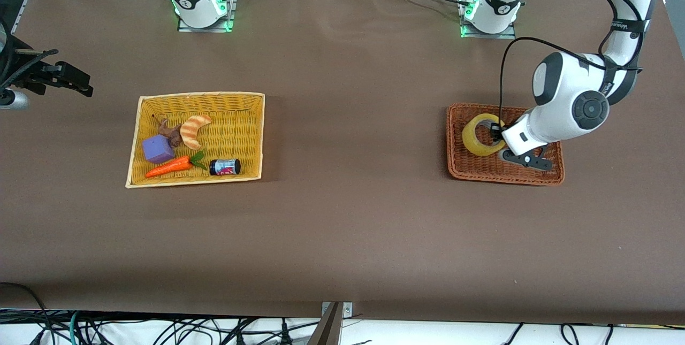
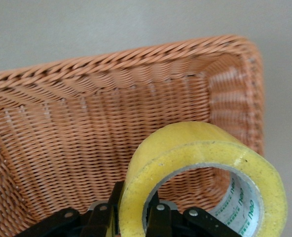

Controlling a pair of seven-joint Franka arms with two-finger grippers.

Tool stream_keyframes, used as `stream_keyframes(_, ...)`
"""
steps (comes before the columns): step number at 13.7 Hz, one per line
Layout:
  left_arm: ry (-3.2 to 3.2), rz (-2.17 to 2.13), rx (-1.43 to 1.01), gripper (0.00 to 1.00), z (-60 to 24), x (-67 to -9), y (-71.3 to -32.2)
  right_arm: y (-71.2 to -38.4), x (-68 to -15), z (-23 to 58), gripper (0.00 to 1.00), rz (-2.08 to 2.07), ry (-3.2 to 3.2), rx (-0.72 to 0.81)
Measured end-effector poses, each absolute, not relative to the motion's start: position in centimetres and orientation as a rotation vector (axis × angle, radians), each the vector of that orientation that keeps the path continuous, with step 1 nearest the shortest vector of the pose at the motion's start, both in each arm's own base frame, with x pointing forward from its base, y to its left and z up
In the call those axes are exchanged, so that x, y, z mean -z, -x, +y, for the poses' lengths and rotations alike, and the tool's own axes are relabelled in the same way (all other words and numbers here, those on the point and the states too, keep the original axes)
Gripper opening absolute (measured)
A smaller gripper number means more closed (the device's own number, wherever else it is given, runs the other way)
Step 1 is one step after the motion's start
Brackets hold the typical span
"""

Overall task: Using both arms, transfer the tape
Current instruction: 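Lower the tape into the brown basket and open the left gripper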

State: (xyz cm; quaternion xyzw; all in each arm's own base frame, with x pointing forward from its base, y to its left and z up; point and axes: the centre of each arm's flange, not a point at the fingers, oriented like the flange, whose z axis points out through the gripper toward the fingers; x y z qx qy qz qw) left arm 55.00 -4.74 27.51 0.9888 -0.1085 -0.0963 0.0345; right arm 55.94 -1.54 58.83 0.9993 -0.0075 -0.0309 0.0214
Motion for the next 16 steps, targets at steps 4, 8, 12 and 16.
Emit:
stream_keyframes(4, -3.062, -0.348, 0.235, 0.22, -4.0, -23.3, -53.0, -56.2, -58.2, -1.4, 1.0, -0.018, -3.097, 0.114)
stream_keyframes(8, -3.061, -0.35, 0.261, 0.27, -4.0, -21.1, -52.6, -56.3, -58.2, -1.1, 1.0, -0.011, -3.097, 0.114)
stream_keyframes(12, -3.065, -0.348, 0.225, 0.67, -3.9, -22.6, -53.1, -56.3, -58.2, -1.1, 1.0, -0.011, -3.097, 0.114)
stream_keyframes(16, -3.059, -0.361, 0.165, 1.0, -4.1, -32.8, -55.9, -56.3, -58.2, -1.1, 1.0, -0.011, -3.097, 0.114)
